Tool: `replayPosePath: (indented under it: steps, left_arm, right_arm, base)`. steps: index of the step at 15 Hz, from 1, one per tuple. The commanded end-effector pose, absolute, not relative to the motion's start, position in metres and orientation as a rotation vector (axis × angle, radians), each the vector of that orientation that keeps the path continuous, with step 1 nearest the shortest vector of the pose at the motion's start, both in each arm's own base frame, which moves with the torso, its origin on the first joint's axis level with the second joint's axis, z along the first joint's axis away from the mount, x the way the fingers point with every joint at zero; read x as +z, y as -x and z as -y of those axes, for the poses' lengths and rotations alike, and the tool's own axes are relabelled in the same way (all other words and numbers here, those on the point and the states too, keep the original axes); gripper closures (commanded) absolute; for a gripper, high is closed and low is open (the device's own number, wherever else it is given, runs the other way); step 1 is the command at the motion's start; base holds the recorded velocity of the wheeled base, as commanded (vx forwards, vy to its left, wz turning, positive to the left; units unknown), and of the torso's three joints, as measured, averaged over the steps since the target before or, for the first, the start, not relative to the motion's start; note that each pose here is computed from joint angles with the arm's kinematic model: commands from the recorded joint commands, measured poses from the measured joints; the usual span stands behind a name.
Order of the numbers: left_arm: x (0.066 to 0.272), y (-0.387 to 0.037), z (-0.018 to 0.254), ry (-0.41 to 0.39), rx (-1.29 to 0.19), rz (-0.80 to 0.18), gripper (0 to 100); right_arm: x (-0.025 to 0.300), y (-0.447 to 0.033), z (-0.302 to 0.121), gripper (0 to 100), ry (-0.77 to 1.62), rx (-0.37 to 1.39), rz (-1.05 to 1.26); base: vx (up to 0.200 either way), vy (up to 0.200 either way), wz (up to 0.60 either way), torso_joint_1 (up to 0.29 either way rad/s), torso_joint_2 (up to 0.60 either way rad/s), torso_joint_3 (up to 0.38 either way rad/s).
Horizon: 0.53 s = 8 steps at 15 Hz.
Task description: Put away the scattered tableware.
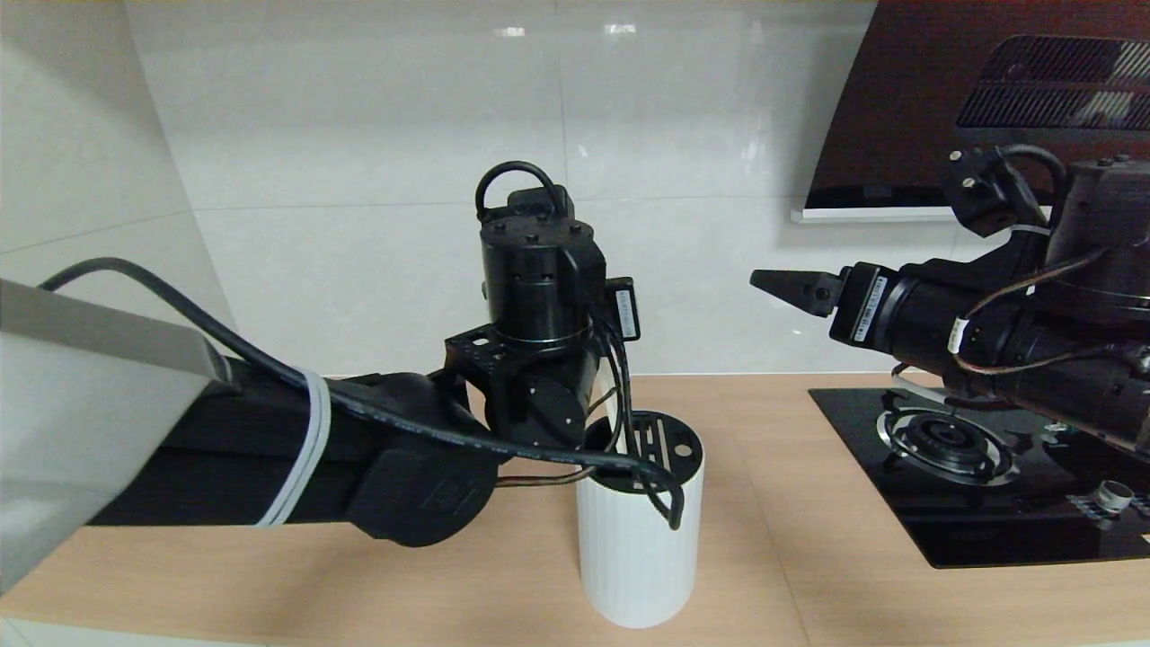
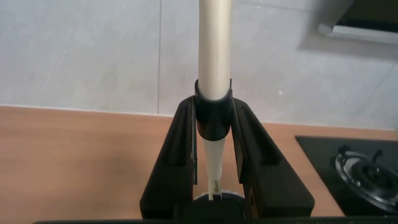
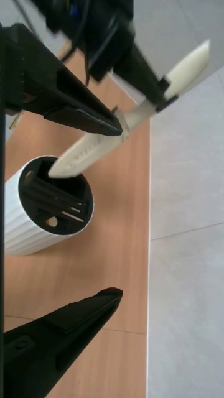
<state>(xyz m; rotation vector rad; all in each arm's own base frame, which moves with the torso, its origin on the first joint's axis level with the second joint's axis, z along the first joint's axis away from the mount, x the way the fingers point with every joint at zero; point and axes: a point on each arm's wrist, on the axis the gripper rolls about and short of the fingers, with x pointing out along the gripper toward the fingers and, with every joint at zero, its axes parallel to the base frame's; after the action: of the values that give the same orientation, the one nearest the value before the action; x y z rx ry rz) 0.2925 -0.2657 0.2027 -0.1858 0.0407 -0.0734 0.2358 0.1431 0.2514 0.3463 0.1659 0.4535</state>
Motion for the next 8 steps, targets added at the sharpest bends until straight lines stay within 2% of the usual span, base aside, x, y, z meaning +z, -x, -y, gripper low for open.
replayPosePath:
  steps: [1, 3, 8]
  left_arm:
    - [0.189, -0.296, 0.272, 0.164, -0.075, -0.064, 100]
    - [0.185, -0.295, 0.275, 0.156, -0.077, -0.072, 100]
    - [0.152, -0.283, 0.297, 0.101, -0.075, -0.128, 100]
  right_arm:
    - [0.255, -0.233, -0.142, 0, -0.350, 0.457, -0.154]
    - [0.255, -0.233, -0.142, 0, -0.350, 0.457, -0.154]
    - [0.255, -0.233, -0.141, 0, -0.351, 0.457, -0.153]
  base:
    - [0.000, 0.000, 0.00, 0.000, 0.00, 0.000]
    - [0.000, 0.000, 0.00, 0.000, 0.00, 0.000]
    - [0.000, 0.000, 0.00, 0.000, 0.00, 0.000]
